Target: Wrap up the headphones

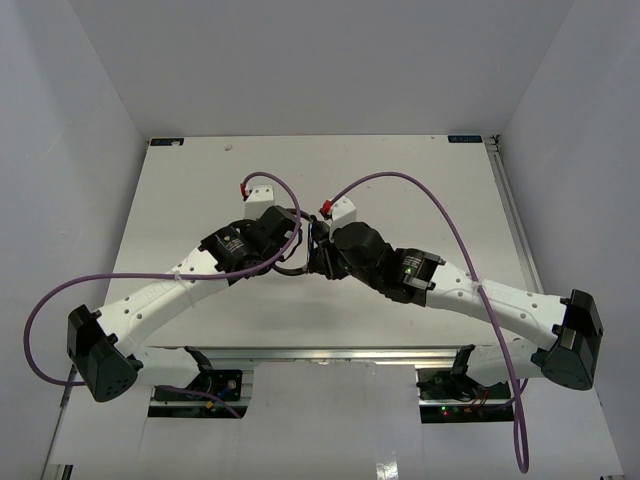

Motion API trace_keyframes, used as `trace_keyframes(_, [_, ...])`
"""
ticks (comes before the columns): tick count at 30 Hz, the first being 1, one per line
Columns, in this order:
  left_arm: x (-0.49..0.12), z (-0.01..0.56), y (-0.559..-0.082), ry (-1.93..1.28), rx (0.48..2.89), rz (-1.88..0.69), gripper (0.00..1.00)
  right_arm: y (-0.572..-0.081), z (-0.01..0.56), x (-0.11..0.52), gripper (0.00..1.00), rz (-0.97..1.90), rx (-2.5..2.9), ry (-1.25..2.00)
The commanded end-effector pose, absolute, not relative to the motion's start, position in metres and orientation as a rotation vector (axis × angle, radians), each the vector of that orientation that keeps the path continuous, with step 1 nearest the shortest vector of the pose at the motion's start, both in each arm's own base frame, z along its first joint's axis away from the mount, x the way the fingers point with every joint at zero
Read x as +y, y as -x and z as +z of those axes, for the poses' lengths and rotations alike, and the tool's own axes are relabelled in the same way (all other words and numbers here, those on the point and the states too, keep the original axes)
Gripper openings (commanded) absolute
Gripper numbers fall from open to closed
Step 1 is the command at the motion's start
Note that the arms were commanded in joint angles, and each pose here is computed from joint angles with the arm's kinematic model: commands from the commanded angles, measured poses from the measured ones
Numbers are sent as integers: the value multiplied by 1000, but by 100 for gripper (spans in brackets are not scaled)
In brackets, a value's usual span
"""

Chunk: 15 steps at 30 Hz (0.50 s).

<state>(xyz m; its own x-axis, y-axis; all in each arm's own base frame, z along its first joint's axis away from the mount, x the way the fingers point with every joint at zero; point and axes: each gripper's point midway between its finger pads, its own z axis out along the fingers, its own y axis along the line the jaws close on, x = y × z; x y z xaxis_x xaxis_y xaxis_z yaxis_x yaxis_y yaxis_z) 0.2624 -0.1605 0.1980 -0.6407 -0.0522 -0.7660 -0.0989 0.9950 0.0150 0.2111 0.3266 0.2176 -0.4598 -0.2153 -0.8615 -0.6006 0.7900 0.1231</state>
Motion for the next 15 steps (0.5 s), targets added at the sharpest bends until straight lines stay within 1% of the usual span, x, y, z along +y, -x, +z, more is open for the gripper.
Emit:
trace_keyframes(1, [-160,219,-267,147,2210,25,0,-213,224,321,35,487,2026,549])
trace_keyframes(9, [-160,221,-267,150,2207,20,0,-210,225,317,35,444,2028,531])
trace_keyframes(12, [-161,223,-267,155,2204,12,0,-211,226,316,28,434,2030,524])
trace_keyframes(15, [-163,222,-268,157,2205,6,0,-210,226,322,19,440,2033,533])
